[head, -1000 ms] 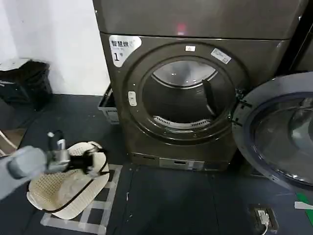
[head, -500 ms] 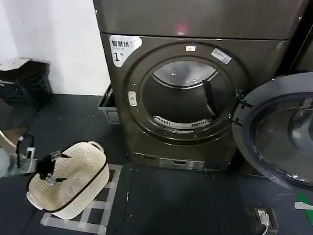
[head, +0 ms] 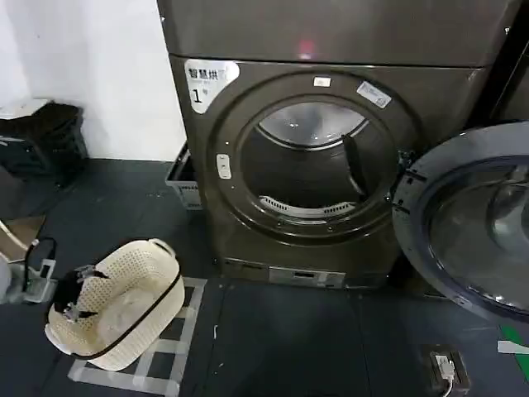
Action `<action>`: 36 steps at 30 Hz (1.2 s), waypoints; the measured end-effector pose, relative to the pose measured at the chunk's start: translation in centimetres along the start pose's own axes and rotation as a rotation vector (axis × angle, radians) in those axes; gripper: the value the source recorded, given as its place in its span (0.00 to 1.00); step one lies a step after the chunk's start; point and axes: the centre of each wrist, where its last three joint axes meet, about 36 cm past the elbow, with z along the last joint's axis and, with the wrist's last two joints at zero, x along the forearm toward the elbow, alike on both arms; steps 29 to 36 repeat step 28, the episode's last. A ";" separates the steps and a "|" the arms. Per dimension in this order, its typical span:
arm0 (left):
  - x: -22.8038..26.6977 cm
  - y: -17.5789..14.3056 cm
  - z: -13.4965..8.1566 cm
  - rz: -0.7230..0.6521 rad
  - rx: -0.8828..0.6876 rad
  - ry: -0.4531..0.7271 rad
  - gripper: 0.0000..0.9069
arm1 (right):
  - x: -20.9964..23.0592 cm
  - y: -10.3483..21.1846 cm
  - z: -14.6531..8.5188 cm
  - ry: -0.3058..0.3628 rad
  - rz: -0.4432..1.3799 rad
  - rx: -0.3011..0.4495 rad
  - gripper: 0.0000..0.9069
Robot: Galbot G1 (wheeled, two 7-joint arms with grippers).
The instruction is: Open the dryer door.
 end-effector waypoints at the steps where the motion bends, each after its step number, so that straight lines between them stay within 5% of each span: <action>1: -0.1 -0.1 0.0 0.002 0.000 -0.001 1.00 | 0.0 0.0 0.0 0.000 -0.001 0.000 1.00; 36: 0.5 0.3 1.6 0.027 -0.049 0.057 1.00 | 0.0 -0.3 0.1 0.007 0.008 0.016 1.00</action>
